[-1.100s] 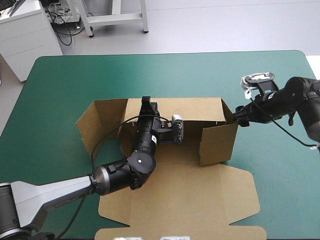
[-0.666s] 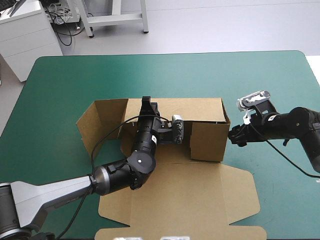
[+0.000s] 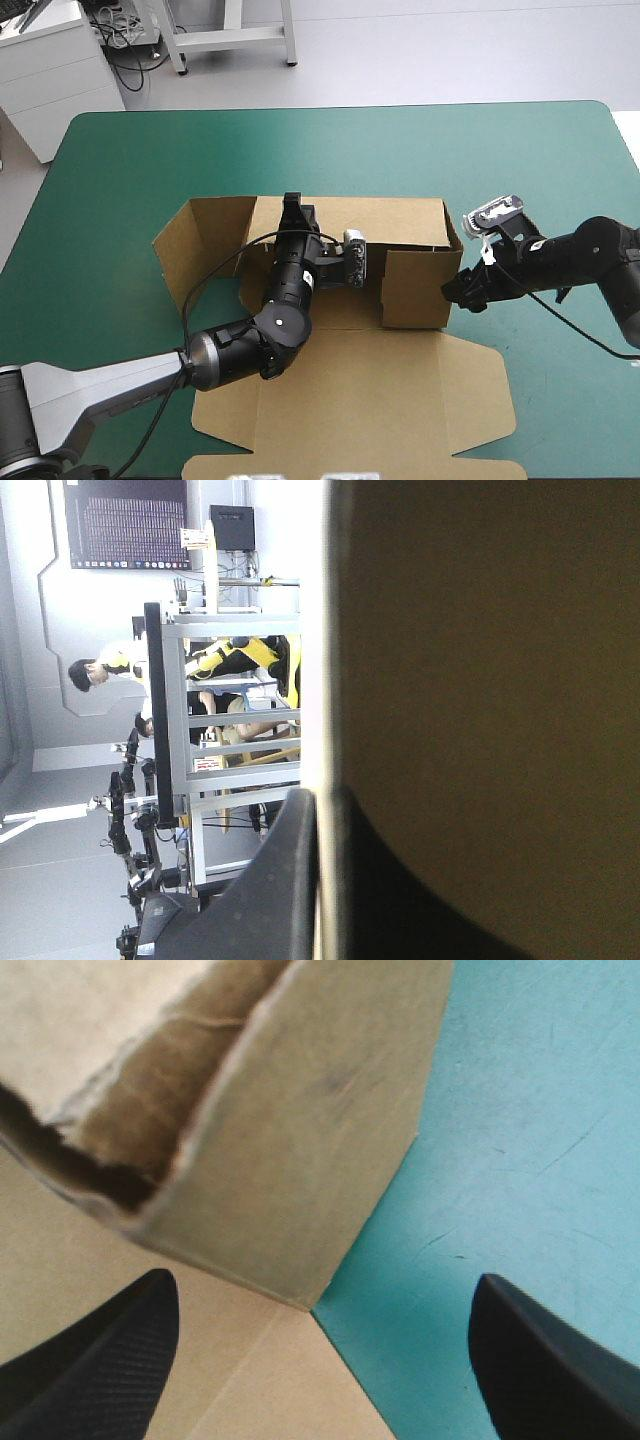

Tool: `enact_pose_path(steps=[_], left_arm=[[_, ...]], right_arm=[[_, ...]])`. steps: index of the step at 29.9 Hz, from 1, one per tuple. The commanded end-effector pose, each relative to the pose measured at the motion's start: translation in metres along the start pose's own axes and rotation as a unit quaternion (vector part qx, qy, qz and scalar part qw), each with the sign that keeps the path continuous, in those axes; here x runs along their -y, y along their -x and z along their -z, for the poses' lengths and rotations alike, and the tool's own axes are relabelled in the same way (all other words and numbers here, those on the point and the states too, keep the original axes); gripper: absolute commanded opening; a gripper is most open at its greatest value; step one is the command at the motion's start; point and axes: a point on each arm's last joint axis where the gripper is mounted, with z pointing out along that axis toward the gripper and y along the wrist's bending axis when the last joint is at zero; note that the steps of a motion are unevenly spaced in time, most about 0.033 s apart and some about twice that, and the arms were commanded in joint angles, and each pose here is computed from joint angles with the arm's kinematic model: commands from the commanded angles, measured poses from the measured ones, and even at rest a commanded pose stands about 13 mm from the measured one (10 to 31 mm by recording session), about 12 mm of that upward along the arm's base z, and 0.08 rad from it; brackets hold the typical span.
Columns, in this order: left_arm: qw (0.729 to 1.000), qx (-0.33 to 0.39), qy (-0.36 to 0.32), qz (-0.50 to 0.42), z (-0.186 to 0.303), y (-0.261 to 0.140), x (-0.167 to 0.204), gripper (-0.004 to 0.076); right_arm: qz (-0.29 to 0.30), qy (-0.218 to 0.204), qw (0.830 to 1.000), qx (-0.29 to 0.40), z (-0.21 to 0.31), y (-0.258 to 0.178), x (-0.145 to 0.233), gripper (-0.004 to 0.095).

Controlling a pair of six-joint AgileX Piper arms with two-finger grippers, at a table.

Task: Fold the box

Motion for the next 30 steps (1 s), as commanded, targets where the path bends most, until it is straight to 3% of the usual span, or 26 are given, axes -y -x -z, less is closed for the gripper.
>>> enact_pose_path(steps=[1,8,20,24,30], left_arm=[[0.999,-0.007,0.017,0.027,0.006,-0.004,-0.014,-0.0031],[0.999,-0.01,0.011,0.037,0.006,-0.004,-0.015,-0.0006],[0.999,-0.011,0.003,0.045,0.006,-0.004,-0.014,-0.0006],[0.998,-0.016,-0.013,0.06,0.006,-0.005,-0.011,-0.0006],[0.998,-0.018,-0.018,0.065,0.006,-0.005,-0.01,-0.0006]], right_arm=[[0.006,0.006,0.999,0.037,0.014,0.007,-0.007,0.0734],[0.033,0.044,0.995,0.088,0.013,0.017,-0.013,0.0734],[0.096,0.017,0.99,0.1,-0.008,0.032,-0.026,0.0725],[0.098,-0.008,0.99,0.099,-0.008,0.032,-0.022,0.0602],[0.102,-0.008,0.991,0.084,-0.008,0.03,-0.022,0.0439]])
